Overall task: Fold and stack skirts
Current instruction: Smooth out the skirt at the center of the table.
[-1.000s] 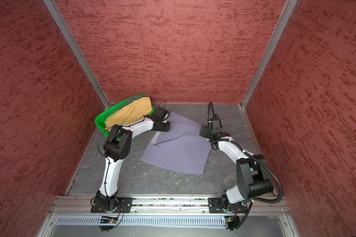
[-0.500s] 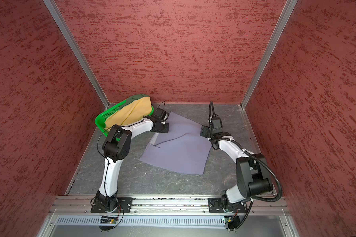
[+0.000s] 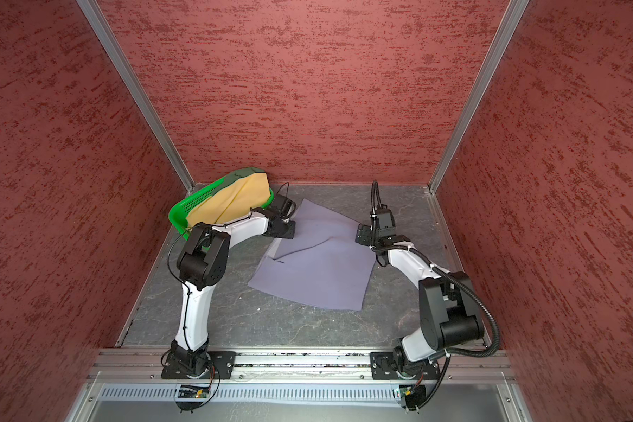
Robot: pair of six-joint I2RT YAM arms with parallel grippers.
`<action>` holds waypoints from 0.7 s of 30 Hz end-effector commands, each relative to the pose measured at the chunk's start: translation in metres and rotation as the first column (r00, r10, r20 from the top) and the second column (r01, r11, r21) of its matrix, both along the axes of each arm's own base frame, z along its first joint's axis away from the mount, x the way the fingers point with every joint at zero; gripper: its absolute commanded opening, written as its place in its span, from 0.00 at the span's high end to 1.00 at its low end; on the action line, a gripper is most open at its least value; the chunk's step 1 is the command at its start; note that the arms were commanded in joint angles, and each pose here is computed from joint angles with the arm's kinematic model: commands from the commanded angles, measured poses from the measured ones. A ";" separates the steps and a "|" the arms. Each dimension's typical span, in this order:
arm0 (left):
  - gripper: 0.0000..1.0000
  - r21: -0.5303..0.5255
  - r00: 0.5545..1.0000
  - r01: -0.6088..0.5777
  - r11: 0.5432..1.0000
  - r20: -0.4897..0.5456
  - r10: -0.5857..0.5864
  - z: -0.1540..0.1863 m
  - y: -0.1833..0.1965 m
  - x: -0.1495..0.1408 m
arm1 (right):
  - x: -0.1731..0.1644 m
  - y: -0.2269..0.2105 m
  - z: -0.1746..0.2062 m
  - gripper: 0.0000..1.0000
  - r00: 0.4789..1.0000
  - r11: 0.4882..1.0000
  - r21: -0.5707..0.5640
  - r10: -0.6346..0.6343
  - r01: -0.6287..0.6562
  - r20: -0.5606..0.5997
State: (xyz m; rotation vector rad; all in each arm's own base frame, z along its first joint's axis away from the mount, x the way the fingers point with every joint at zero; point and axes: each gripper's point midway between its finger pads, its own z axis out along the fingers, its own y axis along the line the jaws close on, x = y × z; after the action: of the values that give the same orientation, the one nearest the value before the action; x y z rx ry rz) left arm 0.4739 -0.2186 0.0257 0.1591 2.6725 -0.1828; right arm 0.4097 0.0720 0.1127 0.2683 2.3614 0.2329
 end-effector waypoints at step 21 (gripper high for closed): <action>1.00 0.048 0.999 0.004 0.999 0.040 -0.006 0.017 0.011 -0.003 | 0.004 -0.001 -0.001 0.21 1.000 1.000 0.006 0.002 -0.002 -0.001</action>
State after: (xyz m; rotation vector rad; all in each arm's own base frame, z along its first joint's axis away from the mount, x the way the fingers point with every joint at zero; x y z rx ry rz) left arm 0.4716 -0.2145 0.0249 0.1477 2.6680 -0.1673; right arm 0.4098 0.0729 0.1080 0.2675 2.3740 0.2379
